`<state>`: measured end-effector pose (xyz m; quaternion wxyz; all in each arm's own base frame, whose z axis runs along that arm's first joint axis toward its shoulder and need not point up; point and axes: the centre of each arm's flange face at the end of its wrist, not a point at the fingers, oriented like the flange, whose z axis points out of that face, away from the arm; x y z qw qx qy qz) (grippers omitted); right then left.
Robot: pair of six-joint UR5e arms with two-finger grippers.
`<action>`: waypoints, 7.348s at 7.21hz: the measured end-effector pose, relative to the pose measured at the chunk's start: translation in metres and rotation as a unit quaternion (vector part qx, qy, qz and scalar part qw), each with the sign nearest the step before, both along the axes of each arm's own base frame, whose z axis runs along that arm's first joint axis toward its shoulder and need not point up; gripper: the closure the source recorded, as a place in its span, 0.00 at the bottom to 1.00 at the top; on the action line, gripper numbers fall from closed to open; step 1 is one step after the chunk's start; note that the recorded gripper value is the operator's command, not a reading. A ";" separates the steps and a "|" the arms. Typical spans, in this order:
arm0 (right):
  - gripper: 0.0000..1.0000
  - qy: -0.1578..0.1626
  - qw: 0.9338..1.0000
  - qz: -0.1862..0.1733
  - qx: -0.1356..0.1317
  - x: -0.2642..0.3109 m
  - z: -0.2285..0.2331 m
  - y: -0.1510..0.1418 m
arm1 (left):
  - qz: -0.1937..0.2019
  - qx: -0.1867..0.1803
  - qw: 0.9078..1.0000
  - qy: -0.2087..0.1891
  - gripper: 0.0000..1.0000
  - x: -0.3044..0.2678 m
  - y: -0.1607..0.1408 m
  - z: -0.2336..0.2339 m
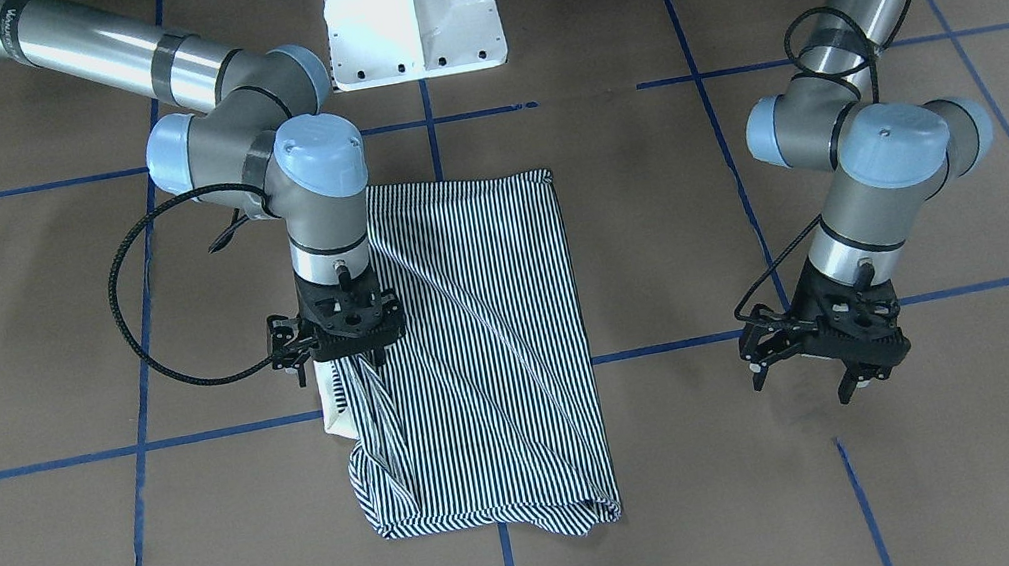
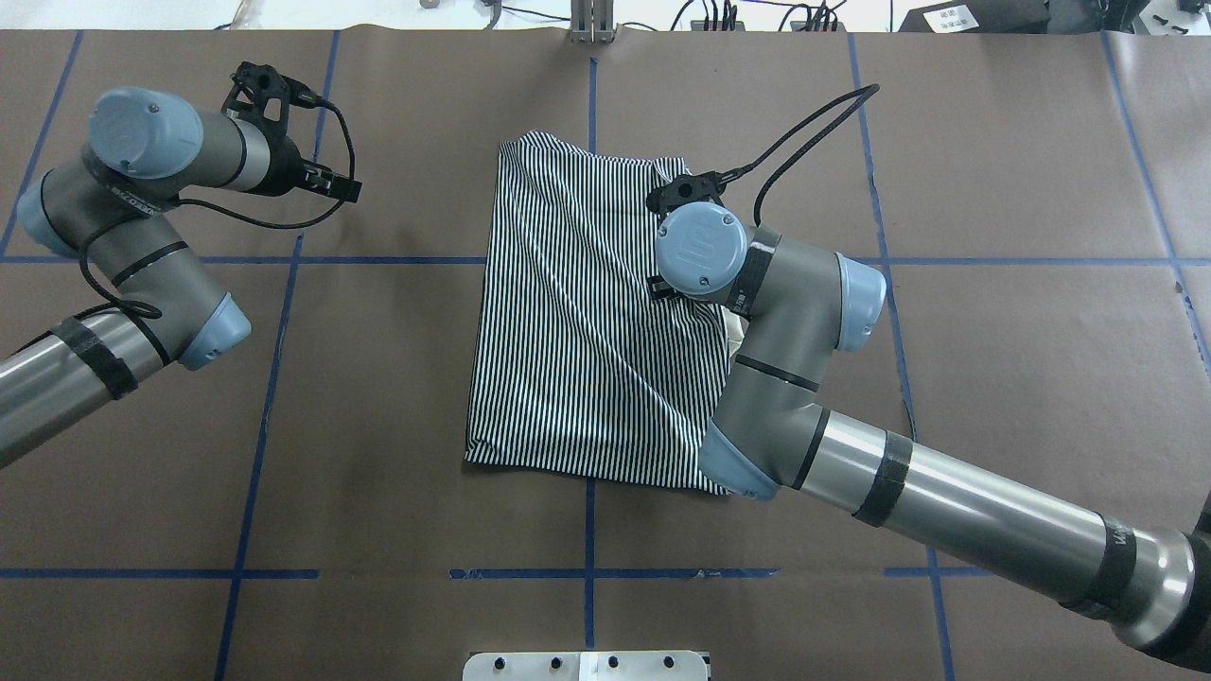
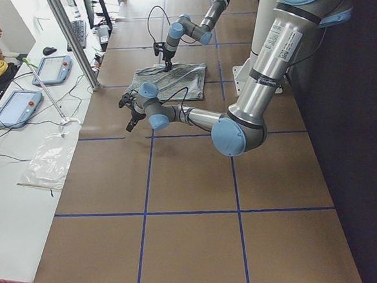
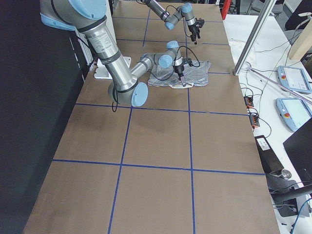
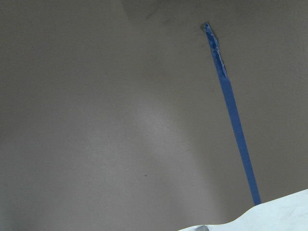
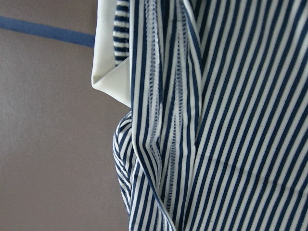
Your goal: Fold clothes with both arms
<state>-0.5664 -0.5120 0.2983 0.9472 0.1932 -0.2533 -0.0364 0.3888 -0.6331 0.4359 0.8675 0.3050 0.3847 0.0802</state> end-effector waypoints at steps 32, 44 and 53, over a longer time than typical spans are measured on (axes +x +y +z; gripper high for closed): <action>0.00 -0.356 0.915 0.163 -0.093 0.198 0.046 0.123 | -0.061 -0.285 0.938 0.187 0.36 0.189 0.301 -0.177; 0.00 -0.354 0.916 0.162 -0.094 0.198 0.049 0.124 | -0.057 -0.302 0.933 0.185 1.00 0.202 0.320 -0.174; 0.34 -0.252 0.910 0.254 -0.211 0.089 -0.038 0.178 | -0.053 -0.298 0.934 0.192 1.00 0.198 0.320 -0.180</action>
